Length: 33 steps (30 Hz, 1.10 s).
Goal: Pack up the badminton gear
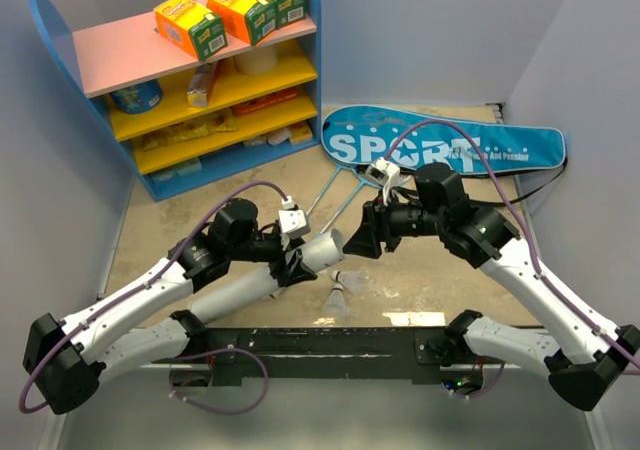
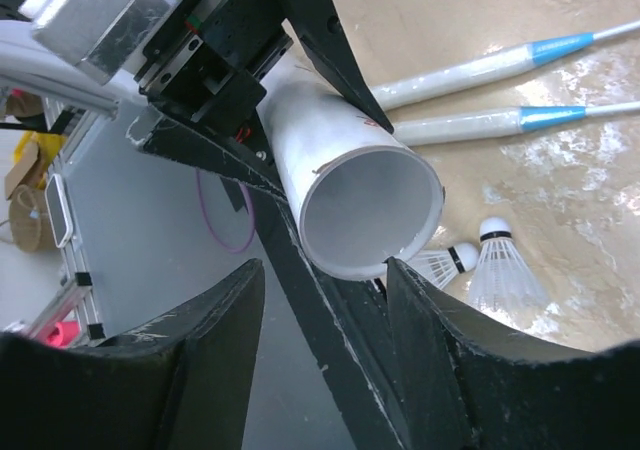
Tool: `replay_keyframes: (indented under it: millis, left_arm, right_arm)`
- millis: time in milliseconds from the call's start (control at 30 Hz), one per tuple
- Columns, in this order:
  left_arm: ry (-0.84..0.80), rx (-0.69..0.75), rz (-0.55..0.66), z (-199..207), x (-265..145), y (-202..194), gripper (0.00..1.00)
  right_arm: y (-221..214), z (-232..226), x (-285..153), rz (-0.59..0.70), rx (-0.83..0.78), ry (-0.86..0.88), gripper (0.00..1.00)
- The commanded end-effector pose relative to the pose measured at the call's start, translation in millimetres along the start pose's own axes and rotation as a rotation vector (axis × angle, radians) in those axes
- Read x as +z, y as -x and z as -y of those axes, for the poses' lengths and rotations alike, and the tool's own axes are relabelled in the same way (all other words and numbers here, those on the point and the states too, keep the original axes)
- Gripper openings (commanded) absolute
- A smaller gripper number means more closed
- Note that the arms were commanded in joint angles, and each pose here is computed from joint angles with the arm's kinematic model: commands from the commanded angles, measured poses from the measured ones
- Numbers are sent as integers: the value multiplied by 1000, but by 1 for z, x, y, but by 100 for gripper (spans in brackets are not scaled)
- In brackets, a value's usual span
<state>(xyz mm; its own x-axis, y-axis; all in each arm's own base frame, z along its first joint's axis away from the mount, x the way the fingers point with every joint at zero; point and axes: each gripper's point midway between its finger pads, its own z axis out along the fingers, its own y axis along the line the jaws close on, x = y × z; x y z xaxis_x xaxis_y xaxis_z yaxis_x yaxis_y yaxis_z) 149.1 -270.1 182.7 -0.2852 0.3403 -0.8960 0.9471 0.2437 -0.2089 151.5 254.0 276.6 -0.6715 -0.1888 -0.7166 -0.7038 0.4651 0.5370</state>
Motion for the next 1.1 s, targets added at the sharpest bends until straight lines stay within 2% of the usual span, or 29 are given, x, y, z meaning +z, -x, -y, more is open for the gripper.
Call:
replay_keyframes:
  millis: [0, 200, 400, 600, 733, 1000, 1067]
  left_arm:
    - [-26, 55, 80, 6, 0, 25, 0]
    - [-53, 59, 81, 10, 1, 24, 0]
    - [-47, 73, 95, 10, -1, 26, 0]
    - [-39, 83, 101, 10, -3, 28, 0]
    - [-33, 98, 112, 10, -4, 29, 0]
    - [-25, 107, 104, 8, -4, 20, 0]
    - [-19, 109, 101, 7, -5, 17, 0]
  right_arm:
    - [9, -16, 6, 27, -14, 93, 55]
    - [9, -16, 15, 10, -12, 114, 47]
    - [7, -21, 22, 2, -7, 155, 45]
    - [3, -31, 28, -8, -1, 204, 38]
    - [1, -33, 30, -16, -1, 208, 29]
    - [3, -34, 31, -6, -2, 190, 0]
    - [3, -33, 30, -4, -4, 181, 0]
